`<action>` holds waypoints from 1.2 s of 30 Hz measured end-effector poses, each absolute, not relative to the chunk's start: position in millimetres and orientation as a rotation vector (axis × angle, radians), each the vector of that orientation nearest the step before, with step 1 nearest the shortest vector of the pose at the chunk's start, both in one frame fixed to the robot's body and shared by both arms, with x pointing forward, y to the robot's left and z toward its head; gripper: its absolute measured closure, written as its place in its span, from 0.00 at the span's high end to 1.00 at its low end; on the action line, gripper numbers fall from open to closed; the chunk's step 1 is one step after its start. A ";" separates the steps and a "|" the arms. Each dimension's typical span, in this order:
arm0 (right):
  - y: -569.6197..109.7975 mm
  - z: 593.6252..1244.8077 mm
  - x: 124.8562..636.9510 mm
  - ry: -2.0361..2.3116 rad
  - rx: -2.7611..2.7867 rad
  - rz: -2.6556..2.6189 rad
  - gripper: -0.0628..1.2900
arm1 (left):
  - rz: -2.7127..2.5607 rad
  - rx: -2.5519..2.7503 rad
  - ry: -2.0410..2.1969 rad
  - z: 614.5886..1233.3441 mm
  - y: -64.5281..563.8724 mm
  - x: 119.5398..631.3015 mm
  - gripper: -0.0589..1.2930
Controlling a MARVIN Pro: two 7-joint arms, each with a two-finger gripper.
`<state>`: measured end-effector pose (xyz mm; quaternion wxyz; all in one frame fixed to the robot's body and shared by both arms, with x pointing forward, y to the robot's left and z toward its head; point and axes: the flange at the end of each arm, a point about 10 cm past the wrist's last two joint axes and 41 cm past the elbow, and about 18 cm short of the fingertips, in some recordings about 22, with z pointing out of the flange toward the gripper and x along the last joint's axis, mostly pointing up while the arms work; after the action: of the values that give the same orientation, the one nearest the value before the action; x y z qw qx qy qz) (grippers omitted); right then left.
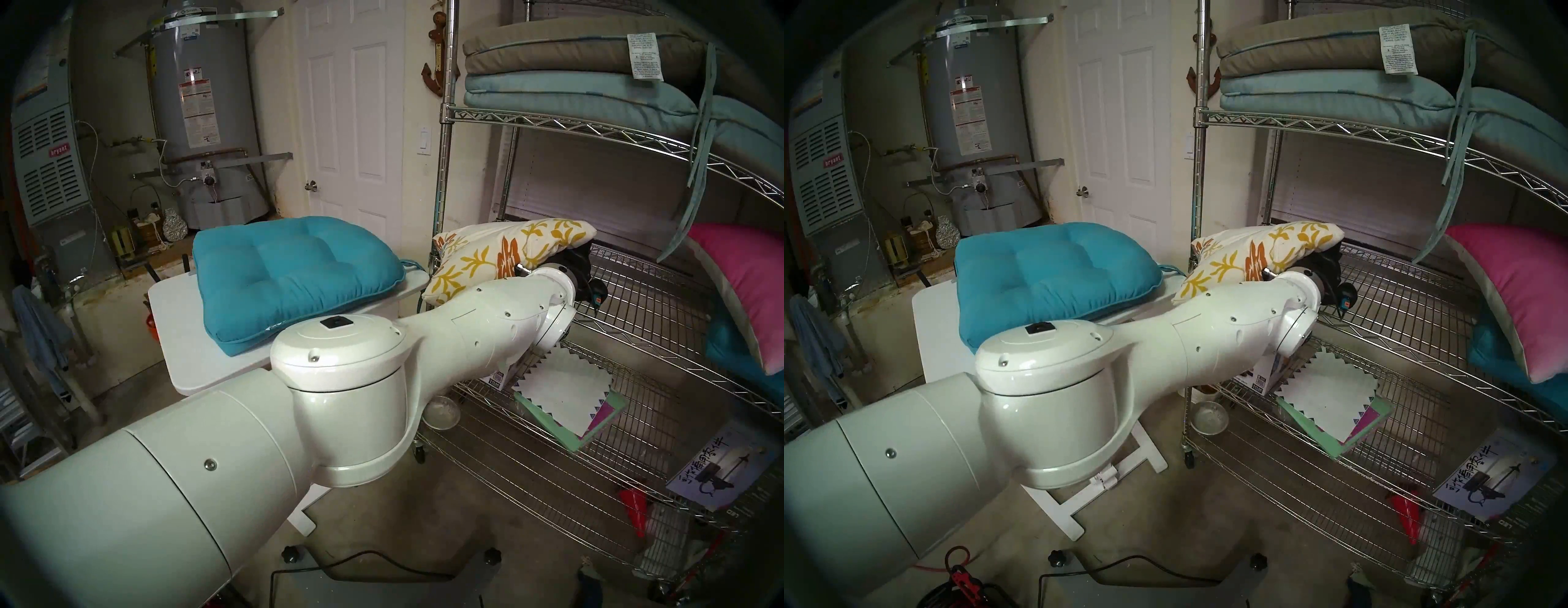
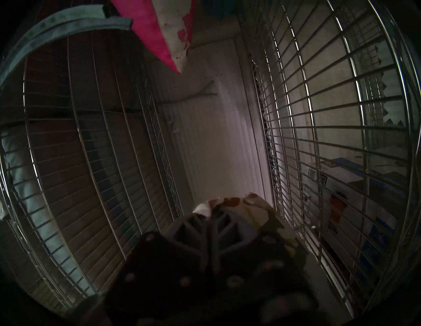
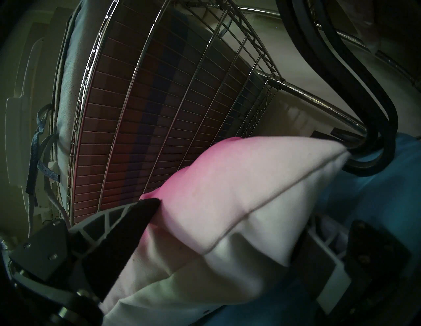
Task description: Put cushion on the shelf
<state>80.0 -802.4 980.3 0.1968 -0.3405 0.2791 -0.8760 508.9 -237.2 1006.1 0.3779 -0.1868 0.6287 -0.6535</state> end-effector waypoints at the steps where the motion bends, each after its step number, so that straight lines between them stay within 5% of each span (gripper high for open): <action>1: -802.4 980.3 80.0 0.782 -0.954 -2.453 0.95 | -1.667 -0.471 1.610 1006.3 -236.3 510.2 0.05; 36: -802.4 980.4 80.0 0.782 -0.954 -2.453 0.95 | -1.656 -0.324 1.693 1010.9 -189.9 553.5 0.04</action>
<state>80.0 -802.4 980.4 0.1968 -0.3405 0.2791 -0.8760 553.5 -189.9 1010.9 0.3668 -0.1259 0.6589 -0.6445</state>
